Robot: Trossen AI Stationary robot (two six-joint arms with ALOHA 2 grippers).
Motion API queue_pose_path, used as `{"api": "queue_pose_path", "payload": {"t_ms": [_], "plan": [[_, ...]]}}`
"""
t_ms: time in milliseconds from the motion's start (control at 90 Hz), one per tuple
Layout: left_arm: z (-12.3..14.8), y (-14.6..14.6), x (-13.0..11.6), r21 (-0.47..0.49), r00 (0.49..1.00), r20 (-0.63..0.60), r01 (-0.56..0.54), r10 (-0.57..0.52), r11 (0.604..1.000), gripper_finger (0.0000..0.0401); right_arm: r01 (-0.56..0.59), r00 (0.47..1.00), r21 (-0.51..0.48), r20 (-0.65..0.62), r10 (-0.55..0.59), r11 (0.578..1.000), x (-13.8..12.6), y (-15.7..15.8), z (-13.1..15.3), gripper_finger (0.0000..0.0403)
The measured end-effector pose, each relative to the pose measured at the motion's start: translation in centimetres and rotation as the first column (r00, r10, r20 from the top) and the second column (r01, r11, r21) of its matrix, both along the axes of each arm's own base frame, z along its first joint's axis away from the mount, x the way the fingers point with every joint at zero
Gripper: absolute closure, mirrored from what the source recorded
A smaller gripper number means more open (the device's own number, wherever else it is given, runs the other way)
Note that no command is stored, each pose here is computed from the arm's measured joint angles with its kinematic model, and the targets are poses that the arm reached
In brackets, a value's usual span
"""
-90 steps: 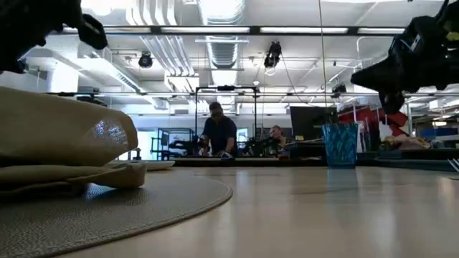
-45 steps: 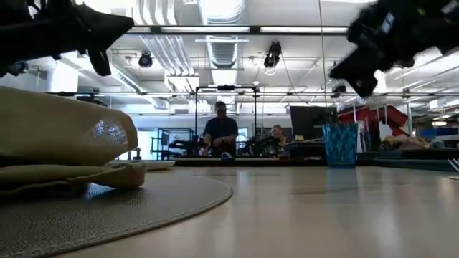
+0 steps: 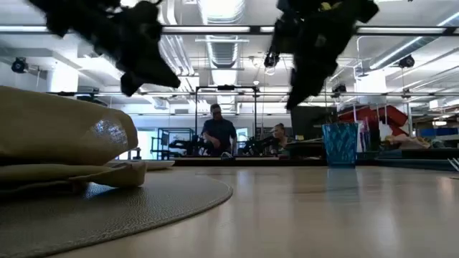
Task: Set table place
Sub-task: Move the table mat to the center of the table
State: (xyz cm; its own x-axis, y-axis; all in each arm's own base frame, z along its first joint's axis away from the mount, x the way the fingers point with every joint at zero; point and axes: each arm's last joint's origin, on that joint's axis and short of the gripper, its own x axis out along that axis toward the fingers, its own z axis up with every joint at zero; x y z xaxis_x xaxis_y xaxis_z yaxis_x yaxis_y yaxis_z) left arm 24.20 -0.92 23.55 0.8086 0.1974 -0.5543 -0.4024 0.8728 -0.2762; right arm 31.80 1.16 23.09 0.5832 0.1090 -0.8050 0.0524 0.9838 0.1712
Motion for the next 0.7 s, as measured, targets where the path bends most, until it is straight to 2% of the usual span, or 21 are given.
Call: {"api": "queue_pose_path", "payload": {"t_ms": [122, 233, 300, 356, 511, 700], "plan": [[2.3, -1.3, 1.5, 0.035, 0.961, -0.276, 0.036, -0.025, 0.999, 0.0401, -0.085, 0.994, 0.059, 0.072, 0.081, 0.995, 3.7, 1.5, -0.6, 0.0392], [4.1, -2.3, 1.3, 0.195, 0.891, -0.439, -0.036, 0.120, 0.980, 0.0401, -0.155, 0.986, 0.091, 0.069, 0.149, 0.984, 7.3, 2.3, -2.6, 0.0399], [5.2, -2.8, 1.2, 0.281, 0.867, -0.451, -0.086, 0.211, 0.956, 0.0401, -0.198, 0.980, 0.118, 0.044, 0.194, 0.973, 9.1, 2.7, -4.2, 0.0401], [6.1, -3.1, 0.9, 0.310, 0.859, -0.443, -0.121, 0.256, 0.943, 0.0401, -0.221, 0.975, 0.140, 0.032, 0.219, 0.965, 10.4, 3.0, -5.4, 0.0402], [6.9, -3.5, 0.1, 0.307, 0.846, -0.453, -0.147, 0.280, 0.940, 0.0401, -0.245, 0.970, 0.139, 0.031, 0.243, 0.960, 12.5, 3.3, -7.1, 0.0403], [7.1, -3.3, -1.2, 0.288, 0.856, -0.430, -0.171, 0.287, 0.942, 0.0401, -0.240, 0.970, 0.137, -0.009, 0.244, 0.961, 13.4, 3.3, -9.7, 0.0403]]}}
